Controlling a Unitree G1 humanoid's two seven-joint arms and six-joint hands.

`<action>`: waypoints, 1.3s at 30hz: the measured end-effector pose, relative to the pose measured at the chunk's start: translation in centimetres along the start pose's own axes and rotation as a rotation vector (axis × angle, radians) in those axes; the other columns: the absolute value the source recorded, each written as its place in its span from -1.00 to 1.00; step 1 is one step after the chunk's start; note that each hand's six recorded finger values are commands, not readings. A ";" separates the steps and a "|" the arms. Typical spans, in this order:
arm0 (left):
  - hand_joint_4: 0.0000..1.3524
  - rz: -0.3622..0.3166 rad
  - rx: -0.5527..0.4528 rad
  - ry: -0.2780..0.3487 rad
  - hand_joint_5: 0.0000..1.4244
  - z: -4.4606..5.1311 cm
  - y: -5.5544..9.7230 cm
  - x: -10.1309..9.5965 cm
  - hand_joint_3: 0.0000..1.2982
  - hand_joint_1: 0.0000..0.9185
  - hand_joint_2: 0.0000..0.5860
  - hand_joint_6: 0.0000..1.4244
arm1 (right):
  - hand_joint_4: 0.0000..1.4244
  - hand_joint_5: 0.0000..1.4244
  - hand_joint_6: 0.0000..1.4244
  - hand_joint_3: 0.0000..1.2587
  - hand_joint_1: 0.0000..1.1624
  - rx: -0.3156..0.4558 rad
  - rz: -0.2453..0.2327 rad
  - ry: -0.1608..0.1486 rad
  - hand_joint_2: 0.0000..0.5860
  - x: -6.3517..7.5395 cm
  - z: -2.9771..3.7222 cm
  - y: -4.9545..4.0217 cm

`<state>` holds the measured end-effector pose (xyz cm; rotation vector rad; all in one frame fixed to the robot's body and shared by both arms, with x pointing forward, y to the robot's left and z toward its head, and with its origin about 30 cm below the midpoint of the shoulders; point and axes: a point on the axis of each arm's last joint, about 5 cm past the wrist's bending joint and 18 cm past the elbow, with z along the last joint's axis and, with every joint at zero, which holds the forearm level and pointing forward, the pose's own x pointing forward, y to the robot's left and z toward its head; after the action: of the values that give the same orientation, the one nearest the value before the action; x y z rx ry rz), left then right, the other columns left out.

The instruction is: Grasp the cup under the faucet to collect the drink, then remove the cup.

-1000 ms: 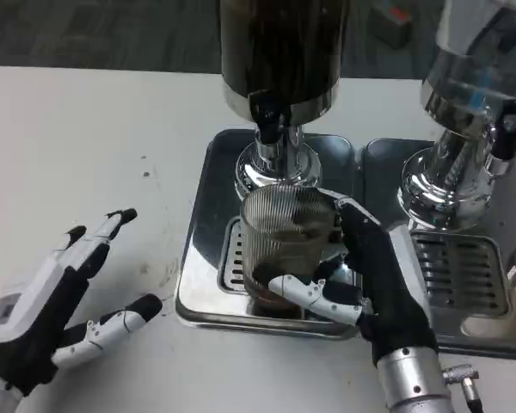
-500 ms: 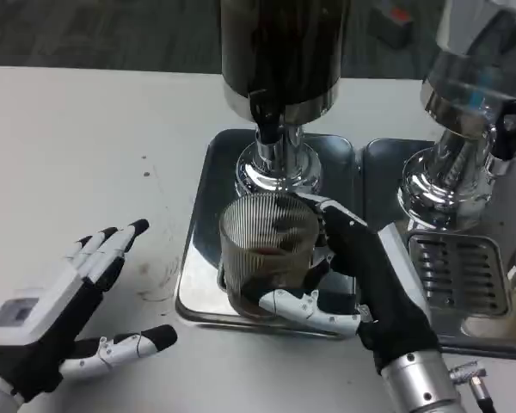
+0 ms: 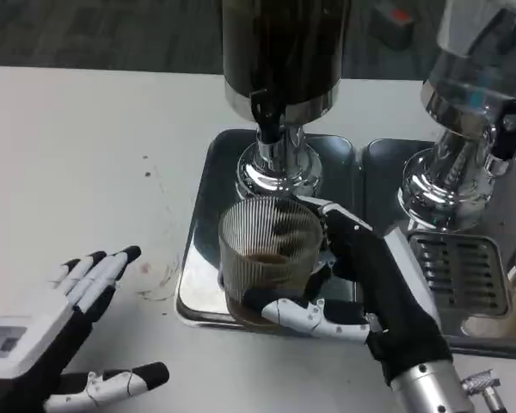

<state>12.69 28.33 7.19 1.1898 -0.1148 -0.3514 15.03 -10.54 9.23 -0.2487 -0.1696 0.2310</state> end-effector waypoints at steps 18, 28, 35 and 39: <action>-1.00 -0.001 0.013 0.011 -1.00 0.45 0.1 -1.1 -1.00 -1.00 -0.82 -1.00 | -0.23 0.02 0.32 -0.41 0.81 0.019 0.035 -0.014 -0.25 -1.0 0.96 -0.18; -1.00 0.001 0.013 0.010 -1.00 0.44 0.1 -1.0 -1.00 -1.00 -0.83 -1.00 | -0.23 0.03 0.32 -0.41 0.81 0.023 0.030 -0.011 -0.25 -1.0 0.95 -0.13; -1.00 0.001 0.014 0.012 -1.00 0.39 0.1 -1.0 -1.00 -1.00 -0.83 -1.00 | -0.23 0.03 0.32 -0.40 0.81 0.032 0.012 -0.009 -0.25 -1.1 0.98 0.02; -1.00 0.000 0.013 0.014 -1.00 0.37 0.1 -1.0 -1.00 -1.00 -0.83 -1.00 | -0.23 0.03 0.32 -0.40 0.81 0.041 -0.006 -0.001 -0.25 -1.2 0.95 0.19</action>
<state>11.64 28.36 7.50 1.2049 -0.1052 -0.3426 13.65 -10.45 9.92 -0.2071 -0.1666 0.2287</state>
